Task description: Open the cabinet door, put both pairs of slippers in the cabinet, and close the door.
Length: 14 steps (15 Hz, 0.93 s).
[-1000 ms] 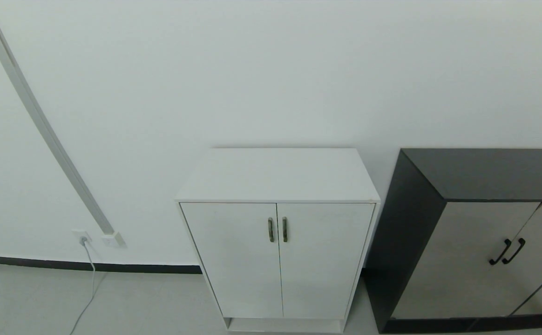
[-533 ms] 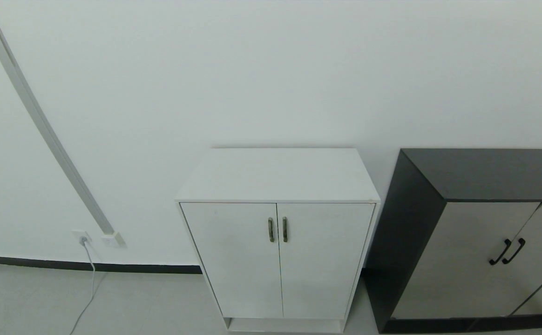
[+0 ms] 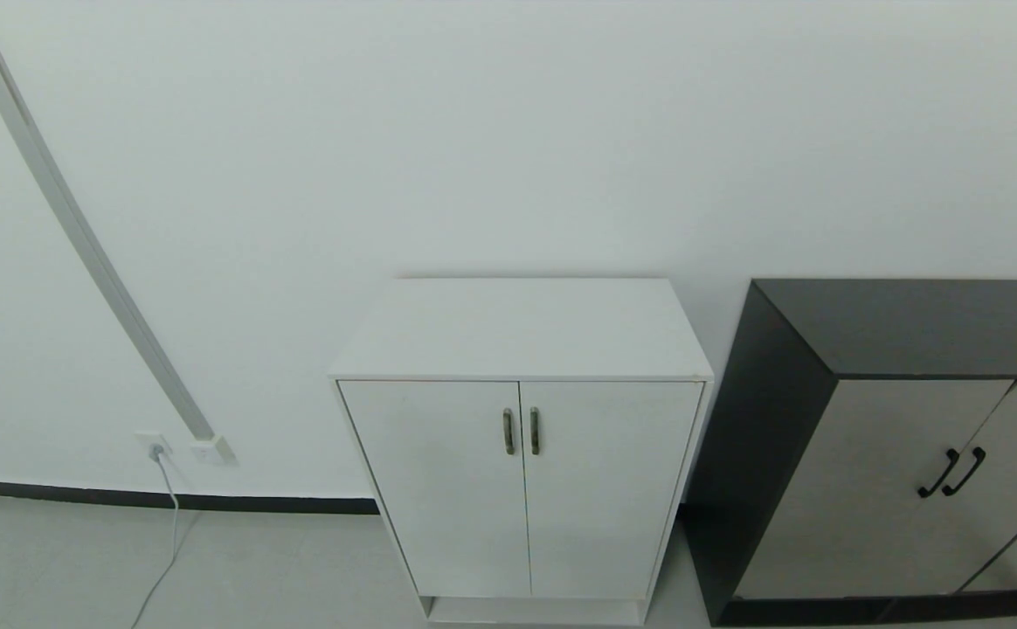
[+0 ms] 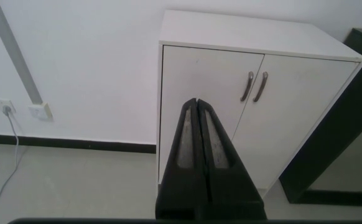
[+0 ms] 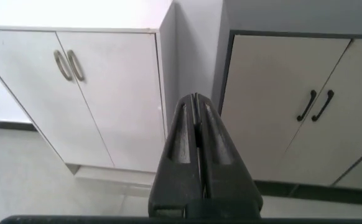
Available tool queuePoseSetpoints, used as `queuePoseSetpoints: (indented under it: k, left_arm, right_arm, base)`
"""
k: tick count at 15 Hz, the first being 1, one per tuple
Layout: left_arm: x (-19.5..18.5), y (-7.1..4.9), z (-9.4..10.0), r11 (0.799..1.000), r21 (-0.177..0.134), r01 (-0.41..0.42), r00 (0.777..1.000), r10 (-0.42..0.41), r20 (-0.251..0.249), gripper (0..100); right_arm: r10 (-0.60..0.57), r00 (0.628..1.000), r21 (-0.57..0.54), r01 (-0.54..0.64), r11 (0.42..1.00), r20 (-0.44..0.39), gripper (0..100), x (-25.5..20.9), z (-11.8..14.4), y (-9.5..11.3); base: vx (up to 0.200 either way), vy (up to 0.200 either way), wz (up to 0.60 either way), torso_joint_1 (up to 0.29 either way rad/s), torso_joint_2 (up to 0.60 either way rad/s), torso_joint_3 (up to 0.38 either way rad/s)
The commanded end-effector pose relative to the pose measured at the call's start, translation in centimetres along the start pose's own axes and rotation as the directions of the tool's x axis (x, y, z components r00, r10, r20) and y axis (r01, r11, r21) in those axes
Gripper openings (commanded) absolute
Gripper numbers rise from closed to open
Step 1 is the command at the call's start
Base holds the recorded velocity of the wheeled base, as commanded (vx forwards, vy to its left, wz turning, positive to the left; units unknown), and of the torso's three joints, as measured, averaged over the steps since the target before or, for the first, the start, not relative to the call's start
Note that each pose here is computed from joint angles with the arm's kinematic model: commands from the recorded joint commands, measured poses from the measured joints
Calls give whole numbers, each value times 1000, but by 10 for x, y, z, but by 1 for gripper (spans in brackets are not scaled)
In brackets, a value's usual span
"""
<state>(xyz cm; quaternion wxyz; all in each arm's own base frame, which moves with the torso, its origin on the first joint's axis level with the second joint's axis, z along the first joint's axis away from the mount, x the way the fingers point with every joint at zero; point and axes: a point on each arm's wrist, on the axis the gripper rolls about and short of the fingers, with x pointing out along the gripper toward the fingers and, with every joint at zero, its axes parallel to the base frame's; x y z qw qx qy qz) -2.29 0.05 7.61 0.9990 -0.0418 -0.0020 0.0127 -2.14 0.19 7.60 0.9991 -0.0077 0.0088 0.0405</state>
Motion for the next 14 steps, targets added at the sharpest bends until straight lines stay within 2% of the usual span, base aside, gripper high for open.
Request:
queuePoseSetpoints:
  k: [1,4,14]
  left_arm:
    - [0,0,0,1000,-1,-1,1000,1,0,0]
    - [0,0,0,1000,1,1,1000,-1,0,0]
    - [0,0,0,1000,1,1,1000,-1,0,0]
  right_arm:
    - [-44,999,9,44,999,19,0,-1,0,-1]
    - [-75,997,60,73,995,23,0,-1,0,-2]
    - [-77,997,53,75,996,23,0,-1,0,-2]
  base:
    - [0,0,0,0,0,0]
    - [0,0,0,0,0,0]
    - [0,0,0,0,0,0]
